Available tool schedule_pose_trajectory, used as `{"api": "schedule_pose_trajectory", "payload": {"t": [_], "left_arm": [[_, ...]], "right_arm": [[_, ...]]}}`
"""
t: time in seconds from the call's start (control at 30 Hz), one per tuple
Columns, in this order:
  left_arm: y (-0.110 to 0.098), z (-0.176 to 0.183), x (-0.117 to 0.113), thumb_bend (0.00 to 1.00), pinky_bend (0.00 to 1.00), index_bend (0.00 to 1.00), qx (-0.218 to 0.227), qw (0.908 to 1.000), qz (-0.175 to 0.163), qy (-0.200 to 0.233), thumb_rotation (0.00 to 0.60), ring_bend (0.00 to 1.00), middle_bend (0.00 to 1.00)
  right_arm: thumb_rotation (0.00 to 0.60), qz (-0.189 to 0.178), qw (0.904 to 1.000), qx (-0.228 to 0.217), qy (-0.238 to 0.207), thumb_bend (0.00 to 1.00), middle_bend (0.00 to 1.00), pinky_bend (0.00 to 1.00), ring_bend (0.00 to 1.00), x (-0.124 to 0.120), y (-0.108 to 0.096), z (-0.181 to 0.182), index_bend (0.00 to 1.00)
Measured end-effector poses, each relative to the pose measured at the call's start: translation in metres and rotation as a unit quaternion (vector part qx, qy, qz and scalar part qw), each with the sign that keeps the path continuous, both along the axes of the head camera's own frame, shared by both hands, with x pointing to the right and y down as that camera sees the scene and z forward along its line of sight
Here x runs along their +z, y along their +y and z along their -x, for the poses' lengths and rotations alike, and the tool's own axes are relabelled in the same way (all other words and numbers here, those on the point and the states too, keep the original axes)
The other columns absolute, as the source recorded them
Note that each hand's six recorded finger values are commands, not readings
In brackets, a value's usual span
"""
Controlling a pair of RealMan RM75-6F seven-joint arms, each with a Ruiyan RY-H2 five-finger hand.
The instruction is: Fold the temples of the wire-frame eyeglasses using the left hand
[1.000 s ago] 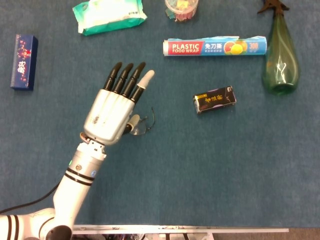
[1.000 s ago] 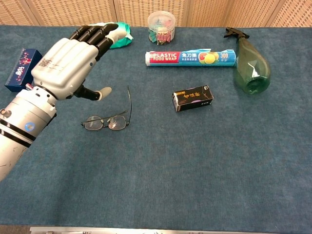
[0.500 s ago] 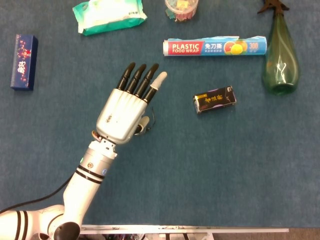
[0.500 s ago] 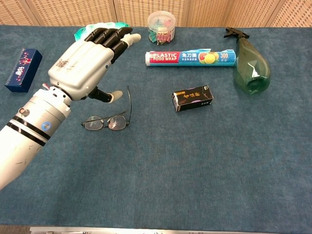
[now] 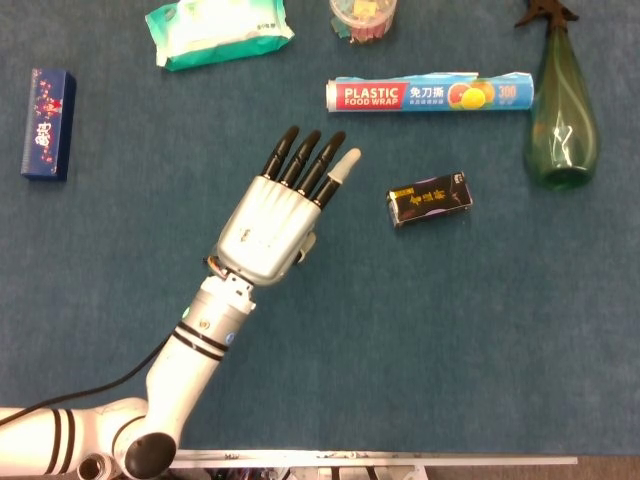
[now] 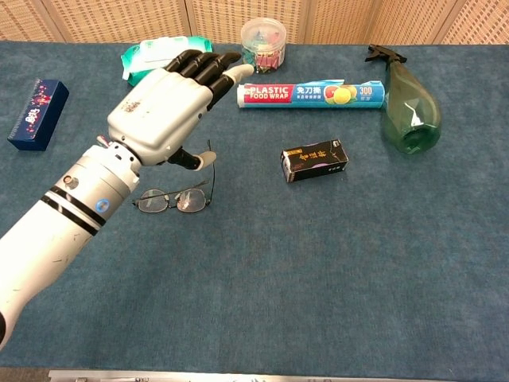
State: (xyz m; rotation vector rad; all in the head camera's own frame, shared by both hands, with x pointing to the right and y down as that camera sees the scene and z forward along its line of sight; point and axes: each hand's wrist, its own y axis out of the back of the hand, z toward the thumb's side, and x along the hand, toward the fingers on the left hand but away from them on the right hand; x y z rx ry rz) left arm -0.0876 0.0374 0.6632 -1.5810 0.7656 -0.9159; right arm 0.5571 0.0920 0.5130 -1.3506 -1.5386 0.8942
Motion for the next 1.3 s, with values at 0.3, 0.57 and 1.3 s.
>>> {"api": "schedule_pose_trajectory", "payload": {"t": [0.3, 0.57, 1.3], "left_arm": [[-0.008, -0.004, 0.002, 0.2, 0.0, 0.01, -0.009, 0.9999, 0.005, -0.002, 0.6, 0.0, 0.0], [-0.008, -0.008, 0.002, 0.2, 0.0, 0.01, -0.006, 1.0, 0.005, -0.003, 0.6, 0.0, 0.0], [-0.014, -0.006, 0.005, 0.2, 0.0, 0.01, -0.018, 0.9997, 0.001, -0.017, 0.6, 0.0, 0.0]], "right_arm": [[0.6, 0.002, 1.0, 0.0, 0.0, 0.19, 0.29, 0.38, 0.23, 0.001, -0.001, 0.0, 0.33], [0.6, 0.004, 1.0, -0.002, 0.002, 0.19, 0.29, 0.38, 0.23, 0.002, -0.001, 0.001, 0.33], [0.6, 0.01, 0.9999, -0.004, 0.005, 0.19, 0.3, 0.38, 0.23, 0.004, -0.001, 0.004, 0.33]]}}
